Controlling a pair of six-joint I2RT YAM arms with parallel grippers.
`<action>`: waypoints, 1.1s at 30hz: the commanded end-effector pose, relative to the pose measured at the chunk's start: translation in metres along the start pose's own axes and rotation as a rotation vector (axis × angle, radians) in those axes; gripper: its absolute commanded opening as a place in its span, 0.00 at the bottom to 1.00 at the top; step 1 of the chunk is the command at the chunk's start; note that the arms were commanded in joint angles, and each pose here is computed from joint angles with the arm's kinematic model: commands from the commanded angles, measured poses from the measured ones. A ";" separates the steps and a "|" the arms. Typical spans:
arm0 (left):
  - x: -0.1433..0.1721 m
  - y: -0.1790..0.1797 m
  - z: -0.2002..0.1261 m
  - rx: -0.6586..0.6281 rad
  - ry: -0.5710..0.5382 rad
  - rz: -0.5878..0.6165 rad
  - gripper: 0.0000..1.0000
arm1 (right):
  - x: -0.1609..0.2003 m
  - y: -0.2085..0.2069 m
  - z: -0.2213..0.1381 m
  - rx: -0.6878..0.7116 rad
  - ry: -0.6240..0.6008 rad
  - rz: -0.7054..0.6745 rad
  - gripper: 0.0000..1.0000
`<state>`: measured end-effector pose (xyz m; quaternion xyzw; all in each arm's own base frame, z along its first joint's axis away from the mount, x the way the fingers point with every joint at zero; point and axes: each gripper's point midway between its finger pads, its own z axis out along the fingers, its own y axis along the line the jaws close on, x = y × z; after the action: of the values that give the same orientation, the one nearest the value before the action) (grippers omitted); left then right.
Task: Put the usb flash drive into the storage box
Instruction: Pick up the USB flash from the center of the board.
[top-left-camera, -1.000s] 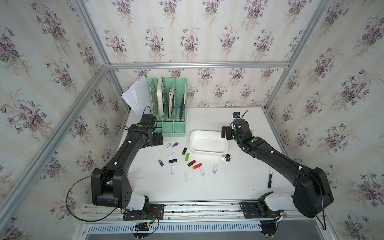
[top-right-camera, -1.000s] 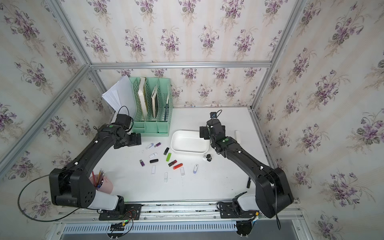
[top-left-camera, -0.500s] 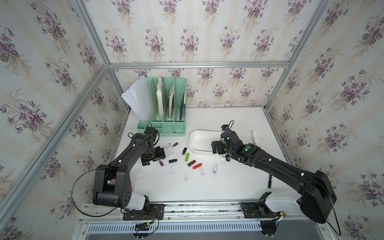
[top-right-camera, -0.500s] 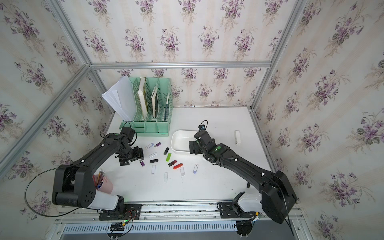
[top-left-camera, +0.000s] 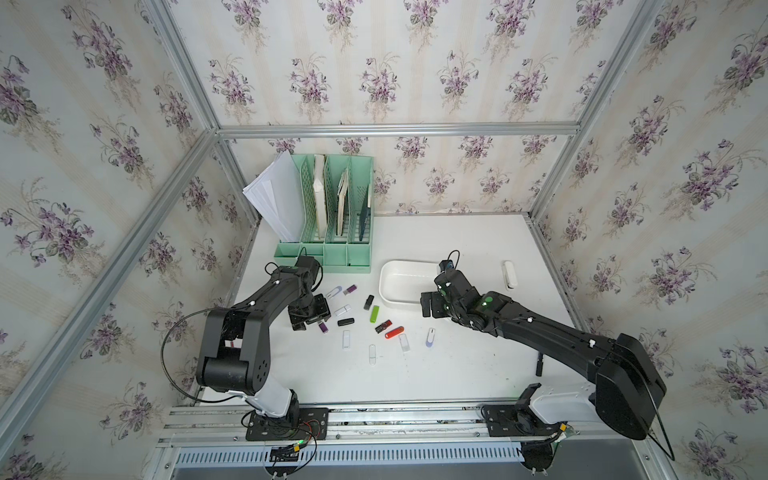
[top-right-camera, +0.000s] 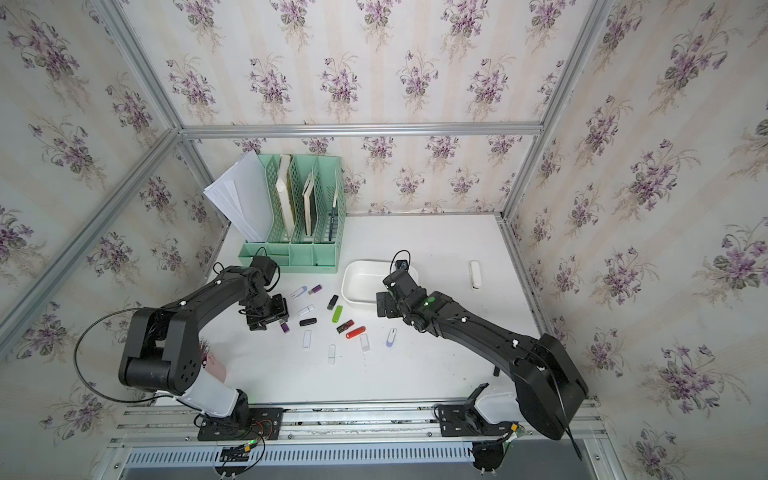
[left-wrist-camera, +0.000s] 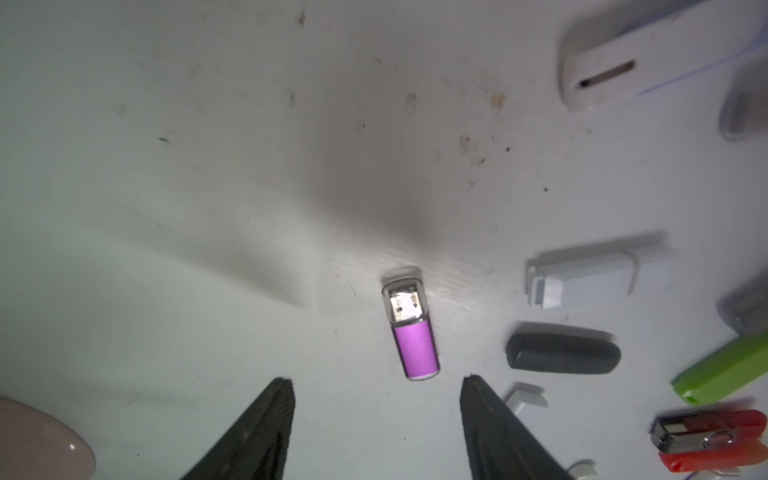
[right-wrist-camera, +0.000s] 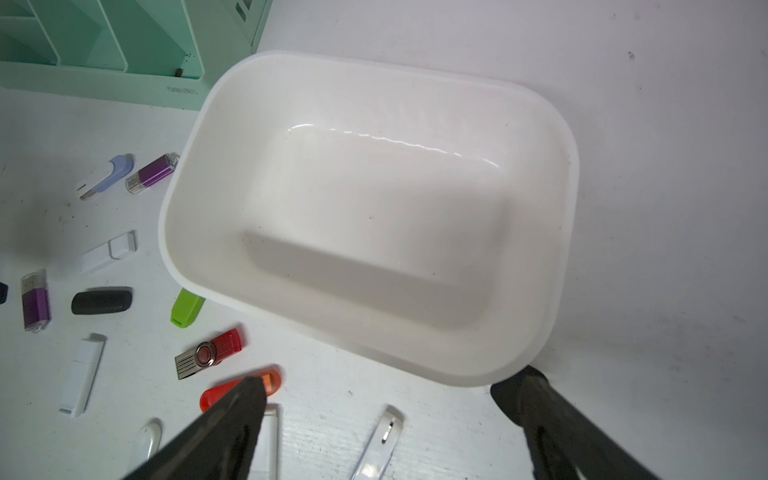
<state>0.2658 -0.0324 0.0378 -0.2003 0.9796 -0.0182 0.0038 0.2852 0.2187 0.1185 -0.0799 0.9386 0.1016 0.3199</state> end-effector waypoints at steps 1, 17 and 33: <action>-0.002 -0.002 0.006 -0.003 -0.004 -0.006 0.68 | 0.002 0.002 0.002 -0.001 0.009 0.004 0.99; 0.009 -0.006 0.034 -0.033 0.049 0.020 0.51 | 0.015 0.012 0.006 0.002 0.052 -0.004 0.99; 0.005 -0.021 0.035 0.022 0.051 0.104 0.45 | 0.045 0.016 0.015 0.017 0.114 -0.026 0.98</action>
<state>0.2628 -0.0456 0.0095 -0.1732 0.9846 -0.0097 -0.0219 0.2559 0.2369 0.0827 -0.1046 0.9533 0.0902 0.2687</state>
